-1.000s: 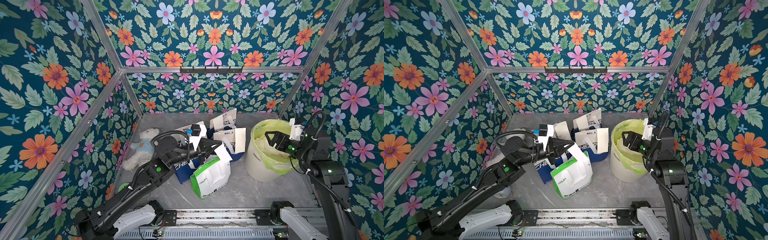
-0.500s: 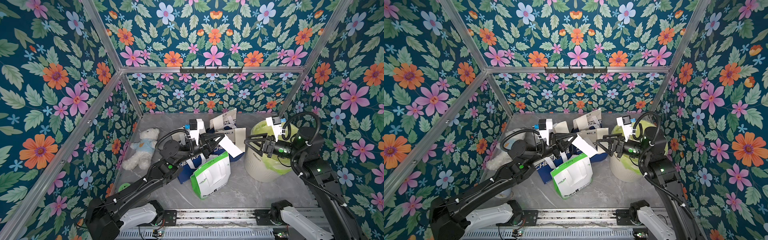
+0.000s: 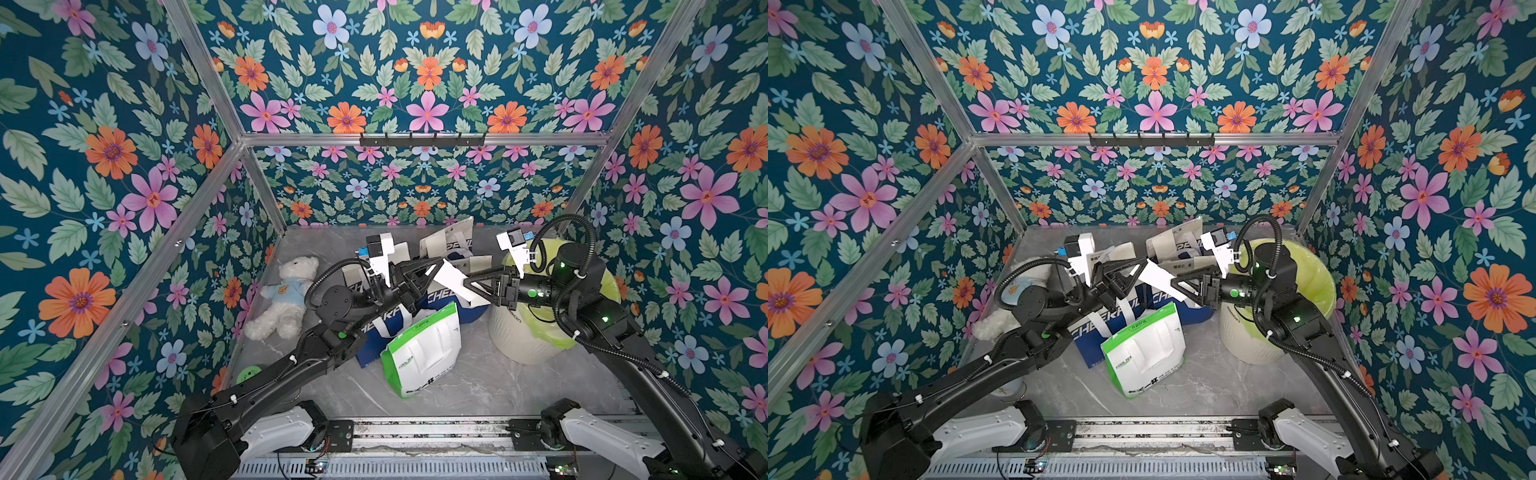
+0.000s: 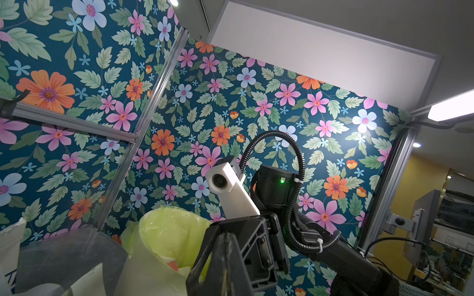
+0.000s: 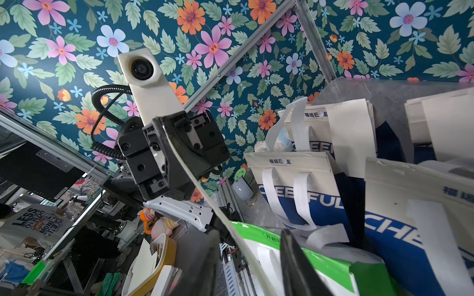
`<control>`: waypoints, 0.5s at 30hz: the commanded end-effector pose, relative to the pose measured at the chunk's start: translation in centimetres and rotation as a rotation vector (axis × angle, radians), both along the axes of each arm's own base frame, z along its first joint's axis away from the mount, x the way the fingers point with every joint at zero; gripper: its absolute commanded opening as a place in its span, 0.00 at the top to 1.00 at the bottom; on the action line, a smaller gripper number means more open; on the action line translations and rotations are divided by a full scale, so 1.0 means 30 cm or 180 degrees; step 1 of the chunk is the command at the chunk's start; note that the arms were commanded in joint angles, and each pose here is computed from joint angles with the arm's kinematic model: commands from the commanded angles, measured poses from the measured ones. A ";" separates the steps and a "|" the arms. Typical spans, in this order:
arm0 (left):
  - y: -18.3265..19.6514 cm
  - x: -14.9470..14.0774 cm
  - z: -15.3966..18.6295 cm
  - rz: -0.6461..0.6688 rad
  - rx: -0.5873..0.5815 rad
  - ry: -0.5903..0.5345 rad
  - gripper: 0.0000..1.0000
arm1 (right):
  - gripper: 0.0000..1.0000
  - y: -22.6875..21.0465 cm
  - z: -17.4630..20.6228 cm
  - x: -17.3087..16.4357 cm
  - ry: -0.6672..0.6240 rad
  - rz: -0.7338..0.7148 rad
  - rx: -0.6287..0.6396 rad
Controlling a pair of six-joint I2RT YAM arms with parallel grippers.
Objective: Shred takeout receipts and throw away
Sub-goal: Shred the takeout receipt.
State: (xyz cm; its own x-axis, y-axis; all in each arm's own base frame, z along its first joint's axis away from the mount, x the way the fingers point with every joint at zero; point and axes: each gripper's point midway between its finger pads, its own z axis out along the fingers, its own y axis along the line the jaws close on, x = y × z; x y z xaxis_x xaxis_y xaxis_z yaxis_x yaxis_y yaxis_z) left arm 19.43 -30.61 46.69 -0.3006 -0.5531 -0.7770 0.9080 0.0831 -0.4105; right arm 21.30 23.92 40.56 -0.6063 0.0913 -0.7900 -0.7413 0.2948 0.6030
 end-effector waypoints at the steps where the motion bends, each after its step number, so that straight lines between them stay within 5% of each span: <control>1: 0.021 -0.004 0.037 0.0039 -0.0158 -0.0038 1.00 | 0.72 0.006 0.031 0.010 -0.0035 0.0001 0.0115; 5: 0.011 0.012 0.026 0.0058 -0.0128 0.0015 1.00 | 0.97 0.009 -0.003 0.034 0.0131 -0.0078 0.0074; 8: 0.000 0.021 0.016 0.0052 -0.0096 0.0054 0.95 | 1.00 0.008 -0.016 0.032 0.0186 -0.0097 0.0049; 11: -0.017 0.054 -0.028 0.0136 0.0088 0.0236 0.01 | 1.00 -0.006 -0.019 0.019 0.0159 -0.0143 -0.0024; 15: -0.040 0.049 -0.111 0.0197 0.0571 0.0123 0.01 | 1.00 -0.026 -0.042 -0.021 0.0126 -0.0105 -0.0241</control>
